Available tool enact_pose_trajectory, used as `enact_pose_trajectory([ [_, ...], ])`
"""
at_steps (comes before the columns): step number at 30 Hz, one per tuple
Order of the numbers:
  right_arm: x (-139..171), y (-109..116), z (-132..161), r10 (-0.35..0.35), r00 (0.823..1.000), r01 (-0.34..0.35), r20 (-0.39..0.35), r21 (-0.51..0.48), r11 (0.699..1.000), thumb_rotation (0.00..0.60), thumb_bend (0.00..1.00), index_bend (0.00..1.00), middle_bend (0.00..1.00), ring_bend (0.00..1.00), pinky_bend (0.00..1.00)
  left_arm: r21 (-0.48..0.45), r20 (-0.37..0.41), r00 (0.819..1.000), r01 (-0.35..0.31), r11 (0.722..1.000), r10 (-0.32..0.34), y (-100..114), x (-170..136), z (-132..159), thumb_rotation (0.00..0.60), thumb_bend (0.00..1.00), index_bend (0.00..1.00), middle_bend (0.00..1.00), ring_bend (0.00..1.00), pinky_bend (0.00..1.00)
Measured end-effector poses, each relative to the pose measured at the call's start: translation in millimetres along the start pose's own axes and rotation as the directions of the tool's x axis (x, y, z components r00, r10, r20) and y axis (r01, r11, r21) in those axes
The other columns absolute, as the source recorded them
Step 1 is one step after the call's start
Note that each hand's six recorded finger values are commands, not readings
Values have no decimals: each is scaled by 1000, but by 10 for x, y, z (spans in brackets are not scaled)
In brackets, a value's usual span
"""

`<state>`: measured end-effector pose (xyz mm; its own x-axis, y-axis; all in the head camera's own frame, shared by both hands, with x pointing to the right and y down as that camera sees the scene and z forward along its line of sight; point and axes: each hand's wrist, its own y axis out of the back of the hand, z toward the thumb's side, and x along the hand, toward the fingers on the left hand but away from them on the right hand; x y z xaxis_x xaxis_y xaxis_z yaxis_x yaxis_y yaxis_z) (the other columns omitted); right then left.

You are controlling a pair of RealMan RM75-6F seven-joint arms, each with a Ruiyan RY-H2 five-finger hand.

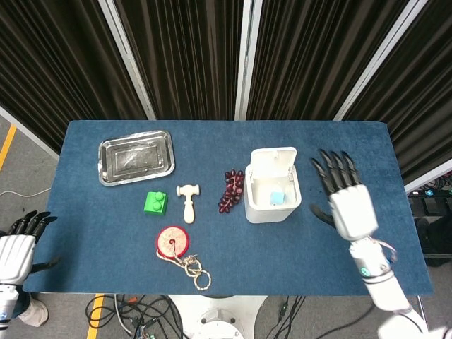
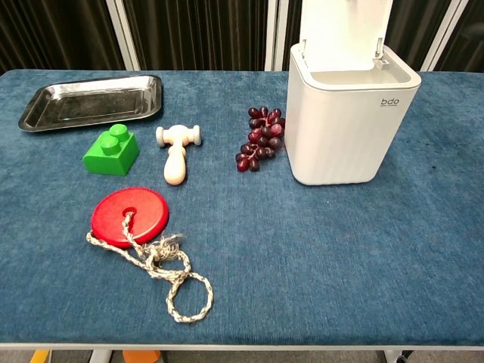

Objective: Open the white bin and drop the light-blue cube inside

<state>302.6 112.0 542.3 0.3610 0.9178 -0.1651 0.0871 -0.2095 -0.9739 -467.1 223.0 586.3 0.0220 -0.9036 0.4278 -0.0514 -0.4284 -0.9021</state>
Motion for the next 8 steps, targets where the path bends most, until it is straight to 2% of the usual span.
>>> enact_pose_trajectory([
  [3,435,-56,-284,32,995,-37,97,47,998,600,14,0,0,0,0,-2,3,1000,-6,1000,6,11,10,13,600,38,216,148,80,182],
  [6,918,-130,-575,65,974,-83,217,74,994,600,32,0,0,0,0,-4,3,1000,-8,1000,8,17,15,14,600,38,216,147,80,181],
  [8,1223,-200,-747,92,952,-119,292,77,990,600,43,0,0,0,0,-2,7,1000,-8,1000,8,21,19,21,600,38,216,147,80,181],
])
